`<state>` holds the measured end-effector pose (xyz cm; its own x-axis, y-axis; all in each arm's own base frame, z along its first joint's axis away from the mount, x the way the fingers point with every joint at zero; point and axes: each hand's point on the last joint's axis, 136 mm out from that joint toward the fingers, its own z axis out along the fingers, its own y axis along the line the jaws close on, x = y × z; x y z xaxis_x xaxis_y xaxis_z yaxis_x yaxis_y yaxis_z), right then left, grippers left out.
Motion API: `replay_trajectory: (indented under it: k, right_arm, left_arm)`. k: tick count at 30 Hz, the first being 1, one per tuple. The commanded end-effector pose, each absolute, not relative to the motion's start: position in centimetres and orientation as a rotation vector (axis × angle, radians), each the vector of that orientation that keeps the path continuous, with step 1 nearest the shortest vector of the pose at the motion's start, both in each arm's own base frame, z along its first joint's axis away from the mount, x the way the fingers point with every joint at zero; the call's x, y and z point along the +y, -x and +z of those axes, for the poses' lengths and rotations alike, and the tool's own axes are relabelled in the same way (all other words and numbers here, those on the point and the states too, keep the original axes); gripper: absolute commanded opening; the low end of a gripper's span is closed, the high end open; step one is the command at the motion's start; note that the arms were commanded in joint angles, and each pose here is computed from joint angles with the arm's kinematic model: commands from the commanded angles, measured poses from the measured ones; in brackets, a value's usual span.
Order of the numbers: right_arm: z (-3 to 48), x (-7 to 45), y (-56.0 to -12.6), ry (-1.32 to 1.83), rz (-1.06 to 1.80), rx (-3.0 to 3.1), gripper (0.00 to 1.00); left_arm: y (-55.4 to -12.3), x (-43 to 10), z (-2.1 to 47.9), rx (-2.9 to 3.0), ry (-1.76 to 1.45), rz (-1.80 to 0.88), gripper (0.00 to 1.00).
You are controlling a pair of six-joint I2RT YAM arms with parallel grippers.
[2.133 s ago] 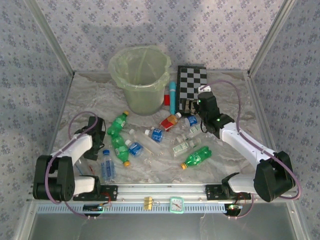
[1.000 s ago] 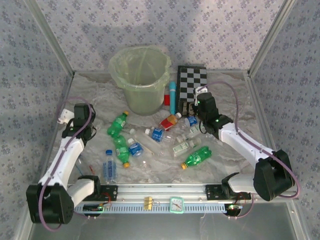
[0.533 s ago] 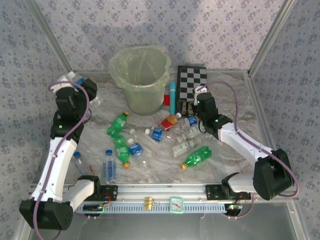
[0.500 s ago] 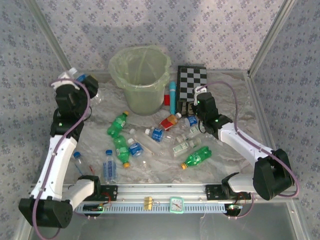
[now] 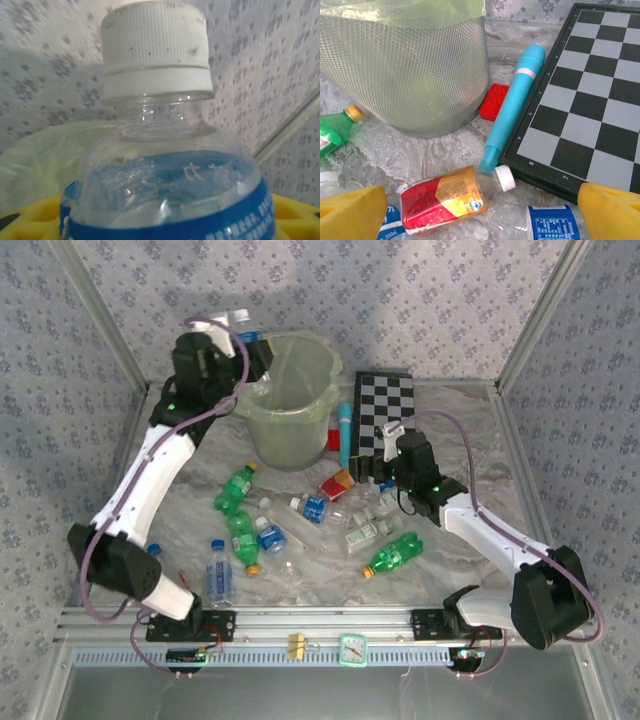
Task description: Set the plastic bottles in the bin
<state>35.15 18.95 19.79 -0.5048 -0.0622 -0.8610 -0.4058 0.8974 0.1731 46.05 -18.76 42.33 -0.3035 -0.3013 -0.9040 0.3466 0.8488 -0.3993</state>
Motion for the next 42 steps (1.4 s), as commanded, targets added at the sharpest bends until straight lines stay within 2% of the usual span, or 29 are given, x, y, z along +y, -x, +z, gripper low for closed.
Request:
replay_trajectory:
  k: [1,10,12,14,17,23,28,31,35,42]
  right_arm:
    - [20.8,19.1,-34.5,0.359,0.456,2.034,1.0]
    - [21.1,18.1,-33.9,0.35,0.414,2.035,1.0]
    - [21.1,17.9,-33.8,0.348,0.412,2.035,1.0]
    - [21.2,17.9,-33.8,0.346,0.411,2.033,1.0]
    - [21.3,17.8,-33.8,0.343,0.412,2.031,1.0]
    - [21.6,18.0,-33.9,0.339,0.425,2.021,1.0]
    - [21.5,18.0,-34.0,0.319,0.438,2.018,1.0]
    - [21.3,18.0,-34.2,0.299,0.442,2.017,1.0]
    - [21.0,17.5,-34.8,0.242,0.426,2.009,1.0]
    - [21.2,17.5,-35.7,0.186,0.439,1.983,1.0]
  left_arm:
    - [-47.3,-19.9,40.8,1.853,-0.096,-0.601,0.34]
    - [-50.5,-21.4,34.8,2.059,-0.139,-0.481,0.41]
    - [-50.7,-21.6,34.1,2.086,-0.142,-0.468,0.55]
    - [-50.7,-22.0,33.7,2.1,-0.152,-0.462,0.76]
    - [-50.4,-22.2,34.2,2.086,-0.158,-0.442,0.9]
    - [-48.9,-22.1,38.1,1.966,-0.162,-0.423,0.95]
    - [-46.1,-20.5,39.2,1.914,-0.122,-0.413,0.96]
    - [-43.6,-18.6,39.1,1.897,-0.087,-0.39,1.0]
    - [-39.6,-15.1,37.6,1.914,-0.025,-0.306,1.0]
    - [-32.3,-8.9,30.6,2.051,0.138,-0.149,1.0]
